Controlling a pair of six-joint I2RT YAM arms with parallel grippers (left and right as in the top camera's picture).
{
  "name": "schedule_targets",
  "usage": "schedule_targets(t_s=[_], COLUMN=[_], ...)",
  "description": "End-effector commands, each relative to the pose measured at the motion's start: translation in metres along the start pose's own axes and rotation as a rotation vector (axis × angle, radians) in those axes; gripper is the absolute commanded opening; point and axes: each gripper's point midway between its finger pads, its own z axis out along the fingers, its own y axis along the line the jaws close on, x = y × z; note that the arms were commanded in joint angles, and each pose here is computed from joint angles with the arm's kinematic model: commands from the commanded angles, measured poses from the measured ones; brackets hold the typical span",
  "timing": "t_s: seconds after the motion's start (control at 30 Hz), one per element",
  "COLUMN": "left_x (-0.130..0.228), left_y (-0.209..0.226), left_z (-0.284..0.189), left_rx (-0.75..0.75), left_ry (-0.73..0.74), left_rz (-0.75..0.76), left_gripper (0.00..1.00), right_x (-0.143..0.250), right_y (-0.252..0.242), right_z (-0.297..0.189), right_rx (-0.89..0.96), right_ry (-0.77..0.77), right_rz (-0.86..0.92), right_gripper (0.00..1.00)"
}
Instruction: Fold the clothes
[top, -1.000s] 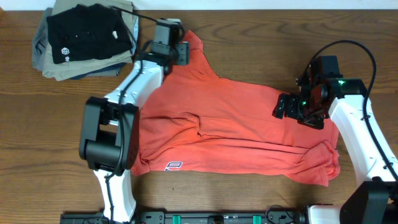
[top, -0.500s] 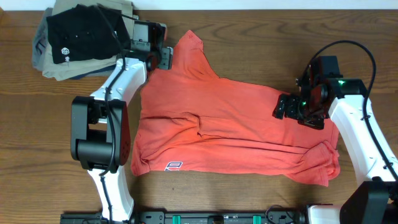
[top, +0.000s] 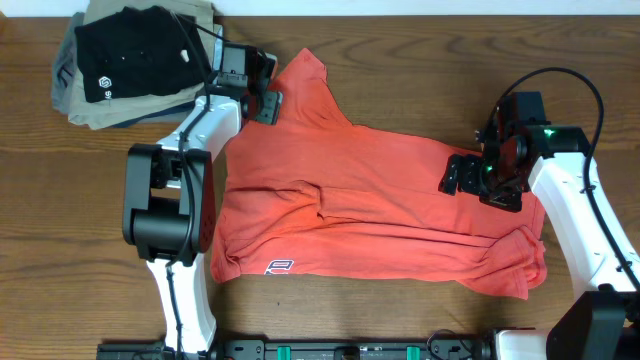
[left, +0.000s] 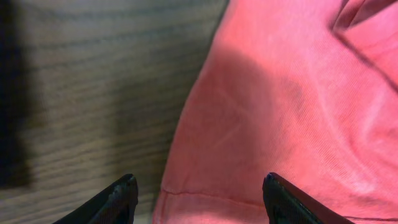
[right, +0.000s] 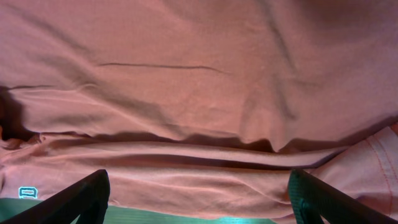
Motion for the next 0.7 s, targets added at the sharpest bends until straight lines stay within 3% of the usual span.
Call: schedule_targets(t_s=[0.0, 0.1, 0.67], left_x=[0.006, 0.008, 0.030], left_y=[0.000, -0.001, -0.004], left_z=[0.005, 0.005, 0.004], left_rx=[0.005, 0.006, 0.018], left_ry=[0.018, 0.026, 0.113], left_rz=[0.015, 0.014, 0.011], left_gripper=[0.66, 0.59, 0.60], right_x=[0.004, 0.004, 0.006], right_y=[0.001, 0.001, 0.002], right_z=[0.002, 0.002, 0.002], right_rx=[0.005, 0.004, 0.002], right_ry=[0.013, 0.012, 0.018], right_rz=[-0.017, -0.016, -0.016], right_gripper=[0.89, 0.90, 0.89])
